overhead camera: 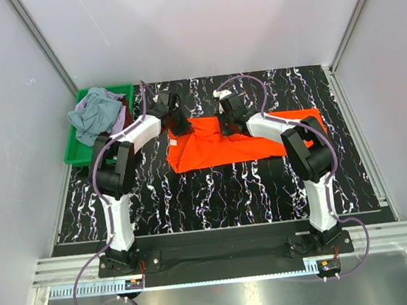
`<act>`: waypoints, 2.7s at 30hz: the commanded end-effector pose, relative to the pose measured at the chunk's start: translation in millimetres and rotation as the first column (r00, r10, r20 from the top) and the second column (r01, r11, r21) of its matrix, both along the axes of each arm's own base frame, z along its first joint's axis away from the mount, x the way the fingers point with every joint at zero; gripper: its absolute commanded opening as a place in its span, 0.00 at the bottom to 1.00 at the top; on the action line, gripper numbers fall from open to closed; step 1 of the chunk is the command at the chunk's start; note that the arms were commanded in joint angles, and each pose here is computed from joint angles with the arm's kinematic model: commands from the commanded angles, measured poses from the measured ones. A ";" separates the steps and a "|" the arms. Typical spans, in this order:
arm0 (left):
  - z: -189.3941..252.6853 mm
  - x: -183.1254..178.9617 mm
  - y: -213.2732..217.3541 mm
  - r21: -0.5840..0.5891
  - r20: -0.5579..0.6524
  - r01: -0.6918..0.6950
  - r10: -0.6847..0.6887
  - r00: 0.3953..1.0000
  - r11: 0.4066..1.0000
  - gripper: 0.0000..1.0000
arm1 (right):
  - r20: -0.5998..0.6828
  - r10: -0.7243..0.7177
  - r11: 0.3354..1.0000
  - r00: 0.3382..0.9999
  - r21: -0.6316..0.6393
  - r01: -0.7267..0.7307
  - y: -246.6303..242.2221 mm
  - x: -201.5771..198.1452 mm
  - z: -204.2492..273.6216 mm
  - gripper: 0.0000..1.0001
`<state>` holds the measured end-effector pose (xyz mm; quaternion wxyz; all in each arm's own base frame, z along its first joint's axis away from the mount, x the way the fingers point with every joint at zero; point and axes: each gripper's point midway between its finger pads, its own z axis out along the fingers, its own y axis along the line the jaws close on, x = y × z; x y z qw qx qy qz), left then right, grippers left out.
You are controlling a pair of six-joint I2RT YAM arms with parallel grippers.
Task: Fold and stack the t-shirts
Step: Fold the tshirt
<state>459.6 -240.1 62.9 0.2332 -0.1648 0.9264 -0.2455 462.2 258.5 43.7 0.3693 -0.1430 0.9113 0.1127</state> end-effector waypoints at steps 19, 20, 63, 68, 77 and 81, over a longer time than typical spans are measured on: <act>-0.4 32.8 2.0 0.041 0.011 0.001 -0.002 1.000 0.999 0.15 | 0.069 -0.057 0.996 0.996 0.070 0.053 -4.2 11.6 39.4 0.04; 3.4 34.9 2.2 0.039 0.020 0.001 -0.001 1.000 0.999 0.26 | 0.068 -0.062 0.996 0.996 0.070 0.057 -4.5 11.9 39.0 0.06; 12.3 36.4 -9.5 0.083 0.089 0.032 -0.040 0.995 0.996 0.50 | 0.205 -0.230 0.973 0.951 0.077 0.219 -41.1 18.0 123.8 0.28; 21.2 40.4 -12.6 0.068 0.106 0.034 -0.041 0.994 0.997 0.50 | 0.201 -0.230 0.973 0.952 0.077 0.219 -40.9 18.8 121.2 0.27; 28.0 45.7 -16.4 0.051 0.122 0.033 -0.039 0.992 0.998 0.50 | 0.197 -0.230 0.973 0.953 0.075 0.220 -42.1 18.8 118.3 0.28; 24.5 45.1 -19.4 0.040 0.115 0.036 -0.041 0.993 0.999 0.50 | 0.195 -0.232 0.972 0.953 0.079 0.220 -42.1 19.2 117.7 0.28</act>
